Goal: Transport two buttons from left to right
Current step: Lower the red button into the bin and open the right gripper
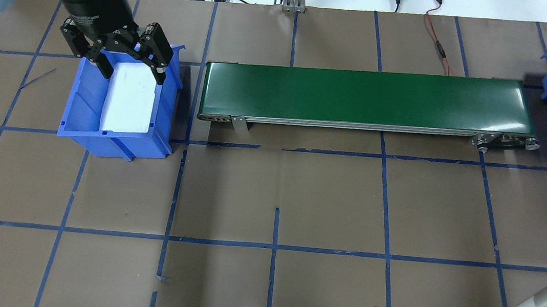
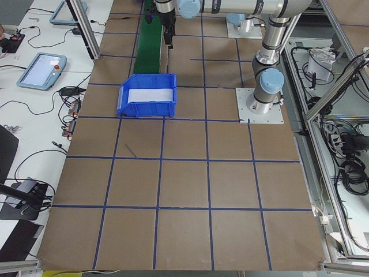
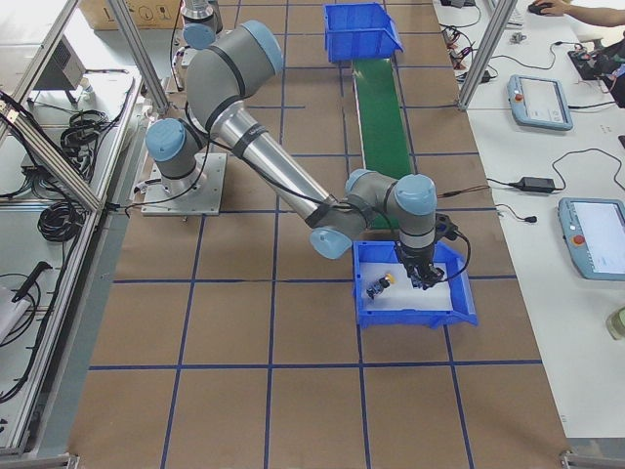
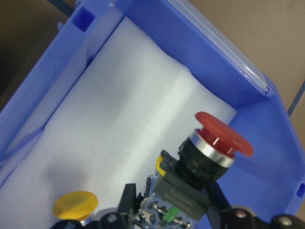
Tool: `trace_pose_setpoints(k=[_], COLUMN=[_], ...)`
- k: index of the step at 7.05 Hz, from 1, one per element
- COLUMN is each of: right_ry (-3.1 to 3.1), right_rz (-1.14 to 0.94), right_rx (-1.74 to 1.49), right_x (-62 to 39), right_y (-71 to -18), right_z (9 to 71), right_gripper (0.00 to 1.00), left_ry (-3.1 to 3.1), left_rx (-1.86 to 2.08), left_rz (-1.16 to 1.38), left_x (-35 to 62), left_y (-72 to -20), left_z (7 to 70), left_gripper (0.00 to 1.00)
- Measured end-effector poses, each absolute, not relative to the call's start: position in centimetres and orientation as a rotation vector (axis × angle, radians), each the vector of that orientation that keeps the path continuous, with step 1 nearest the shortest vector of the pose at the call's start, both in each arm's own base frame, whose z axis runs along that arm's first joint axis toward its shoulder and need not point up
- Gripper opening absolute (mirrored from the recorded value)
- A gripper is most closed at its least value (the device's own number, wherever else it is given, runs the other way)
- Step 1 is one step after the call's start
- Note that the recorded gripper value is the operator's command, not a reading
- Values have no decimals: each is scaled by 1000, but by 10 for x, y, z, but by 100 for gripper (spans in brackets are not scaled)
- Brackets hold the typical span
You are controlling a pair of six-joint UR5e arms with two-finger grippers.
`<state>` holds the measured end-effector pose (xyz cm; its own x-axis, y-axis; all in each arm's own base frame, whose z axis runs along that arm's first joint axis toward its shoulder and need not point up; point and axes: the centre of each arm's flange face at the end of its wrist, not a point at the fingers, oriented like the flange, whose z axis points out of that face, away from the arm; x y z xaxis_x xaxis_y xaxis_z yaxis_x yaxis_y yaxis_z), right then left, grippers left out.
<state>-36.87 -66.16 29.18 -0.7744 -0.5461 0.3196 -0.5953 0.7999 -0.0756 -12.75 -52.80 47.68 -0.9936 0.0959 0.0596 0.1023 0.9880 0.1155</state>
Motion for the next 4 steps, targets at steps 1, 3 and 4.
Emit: trace_pose_setpoints(k=[1, 3, 4], right_ry=[-2710, -2733, -2740], right_rz=[259, 299, 318], right_rx=[884, 904, 911], right_x=[-366, -361, -360], right_y=[-665, -672, -674], right_z=[290, 276, 270], right_gripper=[12, 13, 13], left_ry=[-3078, -3079, -3079], left_rx=[-154, -154, -153], left_rz=[-184, -182, -184], left_x=[-128, -128, -127], left_y=[-528, -528, -528], left_z=[477, 477, 476], left_gripper=[100, 100, 100])
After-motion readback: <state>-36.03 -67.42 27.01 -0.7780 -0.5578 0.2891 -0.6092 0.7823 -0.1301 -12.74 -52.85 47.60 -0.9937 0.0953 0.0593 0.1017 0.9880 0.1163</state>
